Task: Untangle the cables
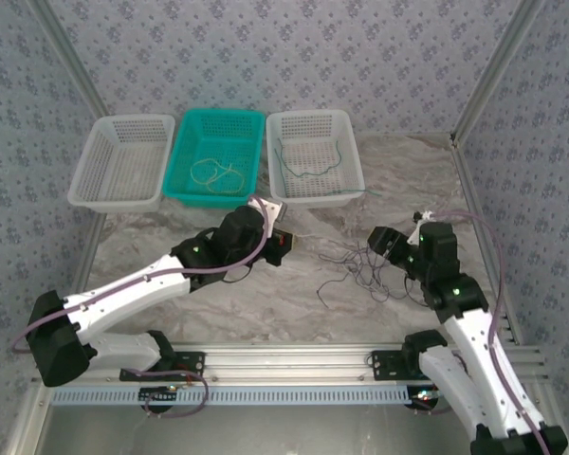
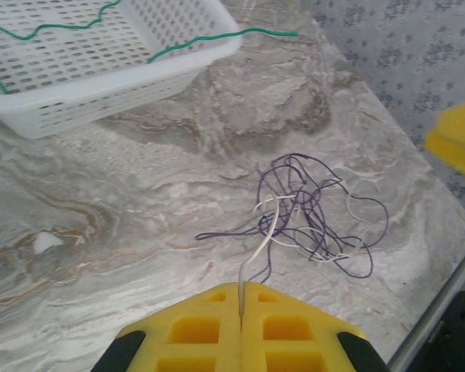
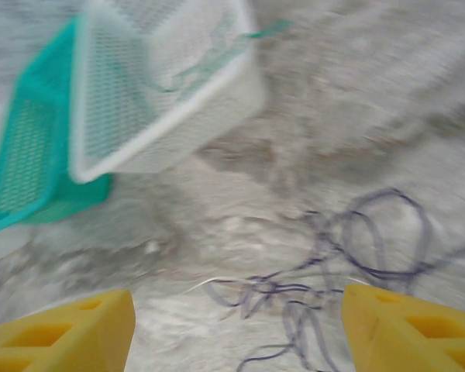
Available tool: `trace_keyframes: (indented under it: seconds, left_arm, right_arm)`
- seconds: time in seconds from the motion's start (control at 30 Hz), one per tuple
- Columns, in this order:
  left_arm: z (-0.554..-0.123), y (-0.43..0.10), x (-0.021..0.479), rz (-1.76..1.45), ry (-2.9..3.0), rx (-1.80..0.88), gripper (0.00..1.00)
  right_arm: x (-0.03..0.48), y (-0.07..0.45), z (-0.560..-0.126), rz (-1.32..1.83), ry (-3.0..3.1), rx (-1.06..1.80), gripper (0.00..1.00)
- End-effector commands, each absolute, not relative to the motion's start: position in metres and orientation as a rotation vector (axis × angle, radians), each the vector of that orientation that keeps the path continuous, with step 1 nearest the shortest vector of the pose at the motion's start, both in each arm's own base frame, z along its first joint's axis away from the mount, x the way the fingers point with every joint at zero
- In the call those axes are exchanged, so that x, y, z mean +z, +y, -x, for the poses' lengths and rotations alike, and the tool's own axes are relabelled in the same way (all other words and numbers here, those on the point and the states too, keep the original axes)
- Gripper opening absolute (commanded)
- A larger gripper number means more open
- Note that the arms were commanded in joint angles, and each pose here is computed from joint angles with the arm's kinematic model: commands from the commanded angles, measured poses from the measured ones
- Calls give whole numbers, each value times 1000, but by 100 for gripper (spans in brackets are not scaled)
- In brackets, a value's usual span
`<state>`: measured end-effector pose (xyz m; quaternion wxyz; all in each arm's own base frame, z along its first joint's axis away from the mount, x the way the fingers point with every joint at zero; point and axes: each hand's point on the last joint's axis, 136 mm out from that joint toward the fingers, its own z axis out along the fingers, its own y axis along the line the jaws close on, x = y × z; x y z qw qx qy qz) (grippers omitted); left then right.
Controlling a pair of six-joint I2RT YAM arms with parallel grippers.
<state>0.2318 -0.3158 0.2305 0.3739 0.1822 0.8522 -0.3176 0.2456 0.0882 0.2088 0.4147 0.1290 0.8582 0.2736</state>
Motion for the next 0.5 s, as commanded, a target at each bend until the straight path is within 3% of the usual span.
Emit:
trace_keyframes:
  seconds: [0.0, 0.23, 0.47]
  left_arm:
    - [-230, -314, 253, -492, 2139, -840, 0]
    - [-224, -316, 262, -514, 2128, -889, 0]
    - [-214, -324, 273, -551, 2108, -982, 0]
  right_arm:
    - [223, 130, -235, 72, 2040, 788, 72]
    - [250, 177, -232, 517, 1610, 616, 76]
    - [222, 214, -255, 804, 1555, 469, 73]
